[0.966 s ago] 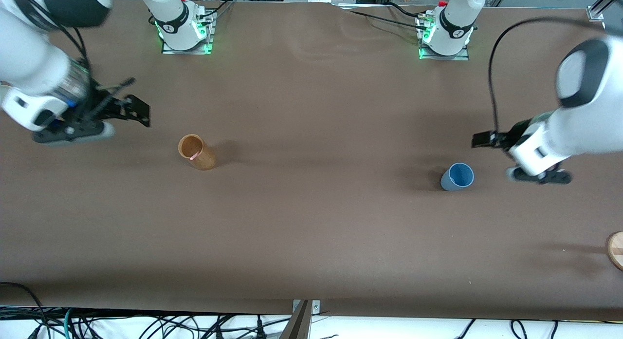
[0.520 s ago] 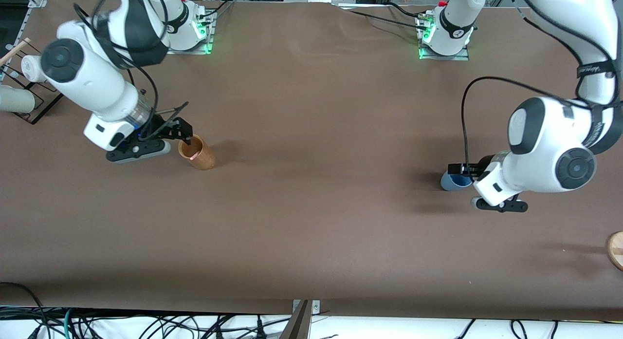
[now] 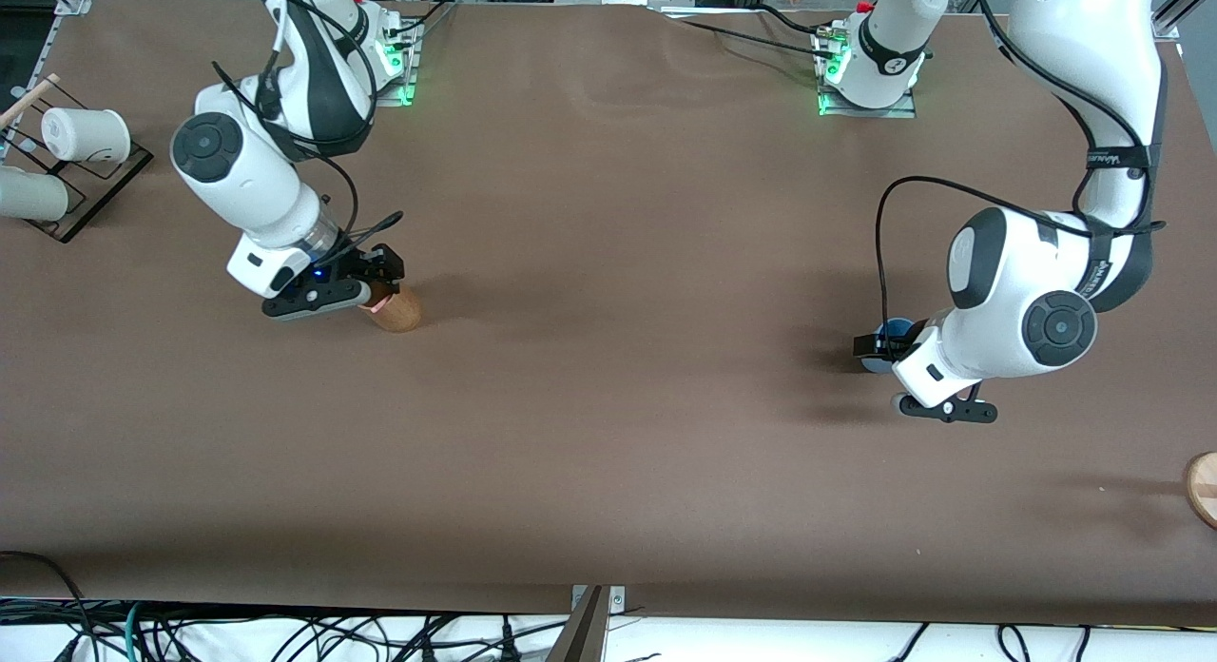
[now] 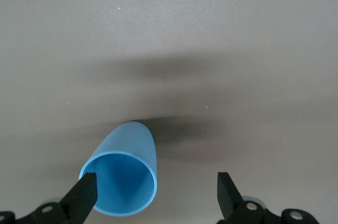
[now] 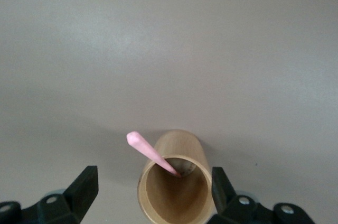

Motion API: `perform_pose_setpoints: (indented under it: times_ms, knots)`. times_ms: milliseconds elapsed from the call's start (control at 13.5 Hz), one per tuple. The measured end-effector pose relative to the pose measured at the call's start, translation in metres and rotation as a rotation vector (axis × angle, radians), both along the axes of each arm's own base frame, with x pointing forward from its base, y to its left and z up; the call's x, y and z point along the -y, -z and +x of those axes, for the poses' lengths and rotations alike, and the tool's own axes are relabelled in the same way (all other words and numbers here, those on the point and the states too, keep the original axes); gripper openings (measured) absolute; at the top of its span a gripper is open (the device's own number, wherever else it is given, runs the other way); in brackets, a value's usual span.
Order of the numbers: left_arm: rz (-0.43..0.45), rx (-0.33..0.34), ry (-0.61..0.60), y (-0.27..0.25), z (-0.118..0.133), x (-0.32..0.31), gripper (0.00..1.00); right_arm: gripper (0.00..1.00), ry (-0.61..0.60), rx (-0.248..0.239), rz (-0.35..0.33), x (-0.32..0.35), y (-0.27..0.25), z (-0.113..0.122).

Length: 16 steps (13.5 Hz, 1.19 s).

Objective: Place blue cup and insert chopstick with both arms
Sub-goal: 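Grasp the pink chopstick with the right gripper while the left gripper grasps the cup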

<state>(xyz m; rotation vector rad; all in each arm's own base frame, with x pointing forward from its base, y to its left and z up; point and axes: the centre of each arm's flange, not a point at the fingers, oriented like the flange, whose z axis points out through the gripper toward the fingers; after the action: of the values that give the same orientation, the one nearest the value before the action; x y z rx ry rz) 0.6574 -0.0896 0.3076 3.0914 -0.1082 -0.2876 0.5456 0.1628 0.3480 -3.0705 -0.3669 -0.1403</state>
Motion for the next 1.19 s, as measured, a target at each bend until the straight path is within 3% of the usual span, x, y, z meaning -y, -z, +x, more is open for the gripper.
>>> perform_pose_setpoints:
  times_ms: [520,595,818,892,966,1115,1189]
  knots:
    - [0.003,0.009,0.006,0.028,-0.013,0.005,1.0,0.81,0.002,0.019,0.004,0.001,0.033,-0.006]
    - [0.003,0.017,0.01,0.032,-0.016,0.007,1.0,0.75,0.002,0.018,0.004,0.001,0.033,-0.006]
    - [0.011,0.037,0.022,0.045,-0.028,0.009,1.0,0.38,0.001,0.02,0.005,0.001,0.033,-0.006]
    - [0.012,0.042,0.022,0.048,-0.031,0.008,1.0,0.31,0.001,0.02,0.005,0.001,0.033,-0.006]
    - [0.013,0.048,0.021,0.05,-0.035,0.007,1.0,0.31,0.001,0.021,0.005,0.001,0.033,-0.006]
    - [0.012,0.072,0.019,0.056,-0.04,0.006,0.98,0.11,0.0,0.024,0.005,0.001,0.032,-0.006]
    - [0.012,0.082,0.017,0.061,-0.043,0.004,0.98,0.08,0.0,0.029,0.007,0.001,0.03,-0.005]
